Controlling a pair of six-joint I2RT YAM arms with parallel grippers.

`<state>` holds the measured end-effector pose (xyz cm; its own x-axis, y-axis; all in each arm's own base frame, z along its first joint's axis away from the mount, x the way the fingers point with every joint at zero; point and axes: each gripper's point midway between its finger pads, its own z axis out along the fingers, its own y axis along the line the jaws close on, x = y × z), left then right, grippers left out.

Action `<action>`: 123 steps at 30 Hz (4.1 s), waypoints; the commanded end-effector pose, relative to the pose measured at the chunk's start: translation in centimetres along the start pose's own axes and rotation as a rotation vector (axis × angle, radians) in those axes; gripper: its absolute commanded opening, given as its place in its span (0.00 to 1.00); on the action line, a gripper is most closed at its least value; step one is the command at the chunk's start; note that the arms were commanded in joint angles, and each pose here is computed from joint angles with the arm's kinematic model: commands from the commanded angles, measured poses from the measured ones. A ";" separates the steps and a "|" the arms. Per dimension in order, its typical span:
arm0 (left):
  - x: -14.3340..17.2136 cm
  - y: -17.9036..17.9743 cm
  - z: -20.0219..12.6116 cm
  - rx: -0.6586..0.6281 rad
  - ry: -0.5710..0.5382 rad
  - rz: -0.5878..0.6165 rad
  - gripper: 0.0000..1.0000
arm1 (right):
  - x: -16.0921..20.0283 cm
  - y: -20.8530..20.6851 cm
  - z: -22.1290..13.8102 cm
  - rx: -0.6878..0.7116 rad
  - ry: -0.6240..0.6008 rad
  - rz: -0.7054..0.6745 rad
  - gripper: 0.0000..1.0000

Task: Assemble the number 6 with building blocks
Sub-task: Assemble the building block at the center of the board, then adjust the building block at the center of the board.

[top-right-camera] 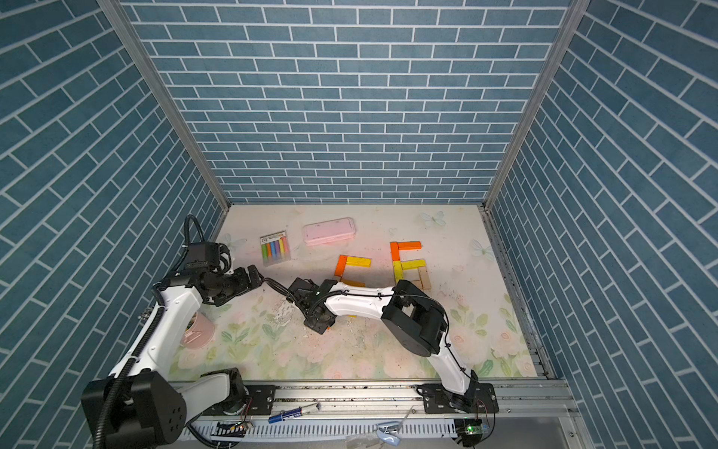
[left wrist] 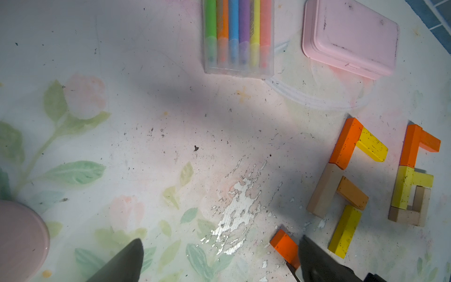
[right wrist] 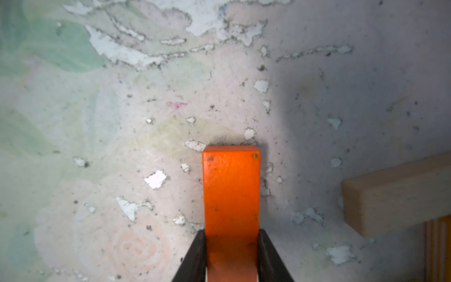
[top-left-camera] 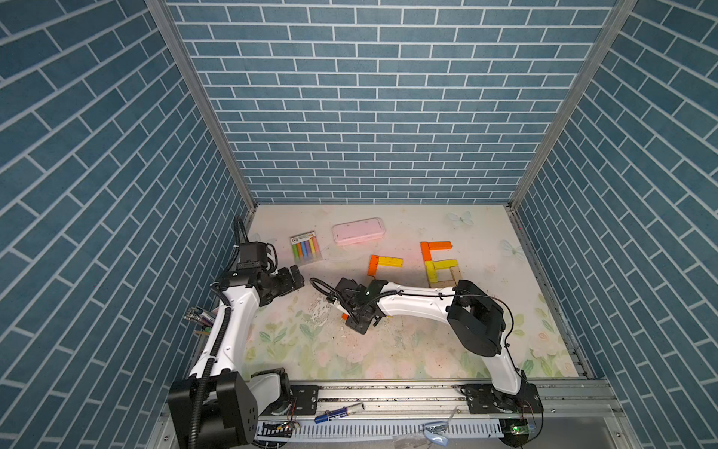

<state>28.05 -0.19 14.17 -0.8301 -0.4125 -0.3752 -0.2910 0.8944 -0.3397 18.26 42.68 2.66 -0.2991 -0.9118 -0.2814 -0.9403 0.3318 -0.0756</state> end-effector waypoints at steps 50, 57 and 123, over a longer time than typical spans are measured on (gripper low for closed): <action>0.0 -0.3 0.2 0.033 0.016 -0.022 0.99 | 4.3 -6.3 0.6 0.066 0.121 -0.212 0.28; 0.0 -0.4 0.1 0.036 0.014 -0.022 0.99 | 3.9 -6.5 0.4 0.073 0.115 -0.213 0.32; 16.7 -13.3 9.7 0.010 0.126 0.597 0.67 | 11.2 -11.2 -9.9 0.201 -0.547 0.906 0.48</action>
<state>22.38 -20.37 4.60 -0.8996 0.2144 -0.3804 0.2772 0.9535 -0.1182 23.64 26.66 9.71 -0.7139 -0.1399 -0.6861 -0.3837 0.8978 0.2162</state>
